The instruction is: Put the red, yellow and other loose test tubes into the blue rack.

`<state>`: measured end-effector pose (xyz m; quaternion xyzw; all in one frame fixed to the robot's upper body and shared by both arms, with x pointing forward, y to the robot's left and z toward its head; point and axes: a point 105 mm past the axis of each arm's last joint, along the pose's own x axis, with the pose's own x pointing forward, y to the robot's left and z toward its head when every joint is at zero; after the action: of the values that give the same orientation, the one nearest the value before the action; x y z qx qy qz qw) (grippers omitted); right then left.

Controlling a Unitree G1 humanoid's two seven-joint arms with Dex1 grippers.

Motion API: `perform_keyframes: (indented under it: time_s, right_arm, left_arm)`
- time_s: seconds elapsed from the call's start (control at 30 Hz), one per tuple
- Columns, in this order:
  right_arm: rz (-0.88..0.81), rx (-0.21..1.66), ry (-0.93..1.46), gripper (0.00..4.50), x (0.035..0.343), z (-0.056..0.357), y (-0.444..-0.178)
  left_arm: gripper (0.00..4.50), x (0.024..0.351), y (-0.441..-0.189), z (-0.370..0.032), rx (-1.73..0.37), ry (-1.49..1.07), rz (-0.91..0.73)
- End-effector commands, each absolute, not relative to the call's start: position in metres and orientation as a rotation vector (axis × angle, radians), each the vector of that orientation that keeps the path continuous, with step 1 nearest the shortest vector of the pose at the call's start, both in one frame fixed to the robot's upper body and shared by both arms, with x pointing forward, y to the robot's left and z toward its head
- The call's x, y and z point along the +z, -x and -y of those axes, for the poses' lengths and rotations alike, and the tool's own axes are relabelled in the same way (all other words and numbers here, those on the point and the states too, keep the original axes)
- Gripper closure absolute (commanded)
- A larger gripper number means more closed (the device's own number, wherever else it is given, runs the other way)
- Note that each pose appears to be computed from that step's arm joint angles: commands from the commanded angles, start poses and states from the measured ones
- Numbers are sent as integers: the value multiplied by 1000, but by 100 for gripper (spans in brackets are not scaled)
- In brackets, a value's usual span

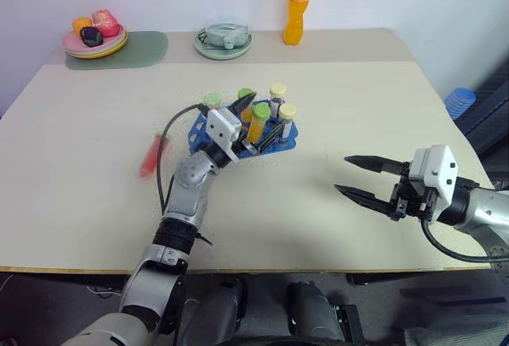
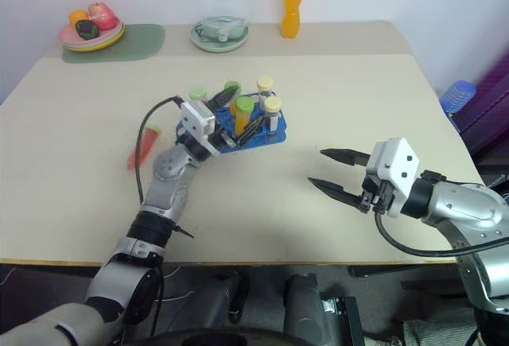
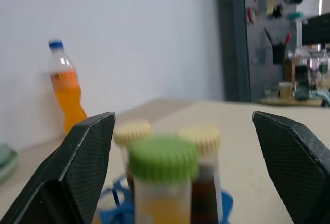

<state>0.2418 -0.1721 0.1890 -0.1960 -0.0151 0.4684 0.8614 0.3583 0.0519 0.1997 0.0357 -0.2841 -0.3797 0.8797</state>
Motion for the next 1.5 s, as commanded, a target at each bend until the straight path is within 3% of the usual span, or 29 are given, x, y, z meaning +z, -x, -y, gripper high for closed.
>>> perform_keyframes:
  time_s: [0.03, 0.27, 0.43, 0.57, 0.63, 0.73, 0.8, 1.07, 1.5]
  right_arm:
    - [81, 986, 410, 177, 195, 168, -244]
    - [114, 1019, 395, 177, 192, 158, -252]
    - [128, 1057, 381, 177, 191, 150, -258]
    - [127, 1087, 381, 177, 188, 147, -261]
    - [131, 1104, 375, 177, 187, 144, -263]
    - [137, 1130, 372, 177, 186, 140, -267]
    - [140, 1144, 374, 177, 184, 138, -269]
    - [157, 1149, 364, 177, 181, 133, -271]
    - [159, 1106, 357, 177, 179, 135, -265]
  left_arm:
    - [2, 232, -353, -66, -747, -59, 684]
    - [2, 283, -381, -140, -454, 193, 645]
    - [2, 268, -405, -195, -176, 165, 347]
    - [2, 263, -398, -221, -102, 170, 194]
    - [2, 229, -397, -229, -122, 132, -113]
    - [2, 196, -373, -233, -255, 32, -507]
    - [2, 194, -364, -241, -280, 14, -629]
    - [2, 188, -381, -256, -195, -24, -814]
    - [2, 173, -412, -239, -178, -157, -944]
